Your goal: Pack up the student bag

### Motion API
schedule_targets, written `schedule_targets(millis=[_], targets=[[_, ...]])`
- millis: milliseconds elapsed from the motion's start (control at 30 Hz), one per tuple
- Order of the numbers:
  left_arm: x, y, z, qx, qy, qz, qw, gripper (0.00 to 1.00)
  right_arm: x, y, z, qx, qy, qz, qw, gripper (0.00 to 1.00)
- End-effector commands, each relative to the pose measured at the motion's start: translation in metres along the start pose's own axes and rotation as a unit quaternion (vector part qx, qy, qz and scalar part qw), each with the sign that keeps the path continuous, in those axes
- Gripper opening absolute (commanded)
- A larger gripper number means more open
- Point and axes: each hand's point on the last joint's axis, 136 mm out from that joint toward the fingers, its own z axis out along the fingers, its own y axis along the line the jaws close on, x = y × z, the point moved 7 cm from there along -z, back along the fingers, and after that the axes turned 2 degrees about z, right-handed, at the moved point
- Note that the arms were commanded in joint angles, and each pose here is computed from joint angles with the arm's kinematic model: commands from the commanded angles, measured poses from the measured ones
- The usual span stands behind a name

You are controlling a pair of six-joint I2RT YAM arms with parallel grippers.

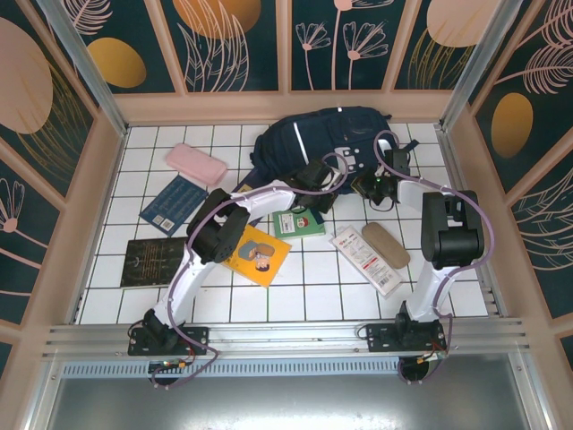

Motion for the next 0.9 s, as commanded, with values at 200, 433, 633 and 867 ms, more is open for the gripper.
schedule_targets(millis=[200, 433, 633, 867], targets=[[0.012, 0.013, 0.027, -0.025, 0.027, -0.012, 0.999, 0.00, -0.002, 0.010, -0.009, -0.025, -0.005, -0.003, 1.000, 0.00], [-0.002, 0.016, 0.001, -0.064, 0.000, -0.023, 0.998, 0.00, -0.006, 0.013, -0.017, -0.029, -0.018, -0.004, 0.999, 0.00], [-0.011, 0.024, -0.039, -0.102, -0.014, -0.051, 0.993, 0.00, -0.012, 0.006, -0.025, -0.025, -0.033, 0.008, 0.999, 0.00], [0.002, 0.047, -0.077, -0.105, -0.021, -0.099, 0.989, 0.00, -0.020, 0.003, -0.033, -0.026, -0.044, 0.012, 0.999, 0.00]])
